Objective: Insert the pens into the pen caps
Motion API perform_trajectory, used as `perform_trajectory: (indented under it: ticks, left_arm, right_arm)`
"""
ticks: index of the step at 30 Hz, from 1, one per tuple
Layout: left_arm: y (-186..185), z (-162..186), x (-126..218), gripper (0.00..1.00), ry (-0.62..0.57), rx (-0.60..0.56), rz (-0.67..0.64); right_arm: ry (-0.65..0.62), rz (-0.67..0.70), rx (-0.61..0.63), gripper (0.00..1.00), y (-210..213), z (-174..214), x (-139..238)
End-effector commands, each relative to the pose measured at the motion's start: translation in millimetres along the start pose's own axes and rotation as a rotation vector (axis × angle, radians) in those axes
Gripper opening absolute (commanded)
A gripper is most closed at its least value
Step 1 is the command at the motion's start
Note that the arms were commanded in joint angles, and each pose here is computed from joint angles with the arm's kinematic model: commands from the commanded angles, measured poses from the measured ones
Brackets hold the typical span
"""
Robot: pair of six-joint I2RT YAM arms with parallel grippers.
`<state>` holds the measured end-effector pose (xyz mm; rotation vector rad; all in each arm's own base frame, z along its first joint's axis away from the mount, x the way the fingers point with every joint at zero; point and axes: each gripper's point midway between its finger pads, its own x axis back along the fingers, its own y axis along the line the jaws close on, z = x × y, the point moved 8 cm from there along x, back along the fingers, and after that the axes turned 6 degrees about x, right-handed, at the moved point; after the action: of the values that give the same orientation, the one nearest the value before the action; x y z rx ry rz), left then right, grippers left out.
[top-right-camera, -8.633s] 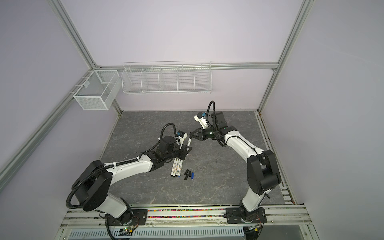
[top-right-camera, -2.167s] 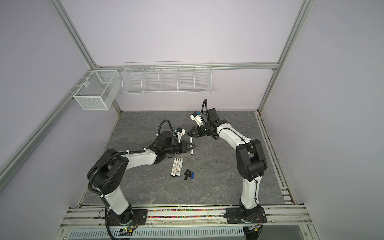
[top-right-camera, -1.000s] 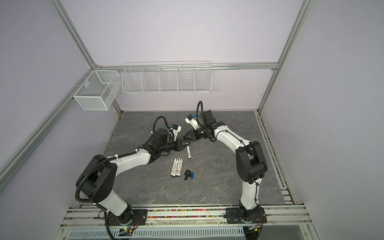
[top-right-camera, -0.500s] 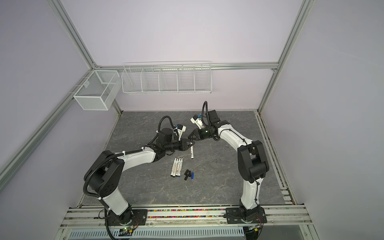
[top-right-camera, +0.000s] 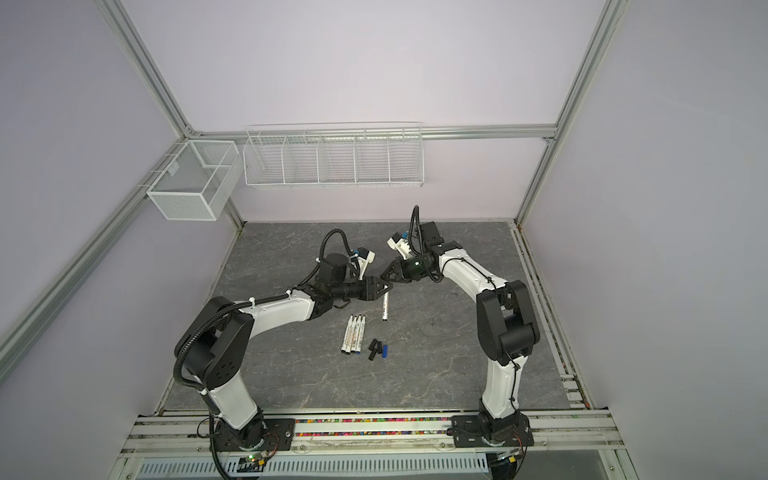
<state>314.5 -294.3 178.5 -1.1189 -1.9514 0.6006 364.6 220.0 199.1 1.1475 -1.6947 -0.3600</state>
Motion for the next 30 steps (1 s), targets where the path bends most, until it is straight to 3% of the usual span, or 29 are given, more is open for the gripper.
perform_trajectory:
  ticks: [1,16,30]
  left_arm:
    - [-13,-36,9,0.44,-0.116,-0.084,0.029]
    - [-30,-6,-21,0.47,0.077,-0.206,-0.011]
    - [-31,0,-11,0.49,0.053,-0.242,-0.036]
  right_arm:
    - [0.076,-0.007,-0.116,0.07,-3,24,1]
    - [-0.037,0.005,-0.131,0.07,-8,17,18]
    - [-0.194,0.070,-0.168,0.07,-21,12,48]
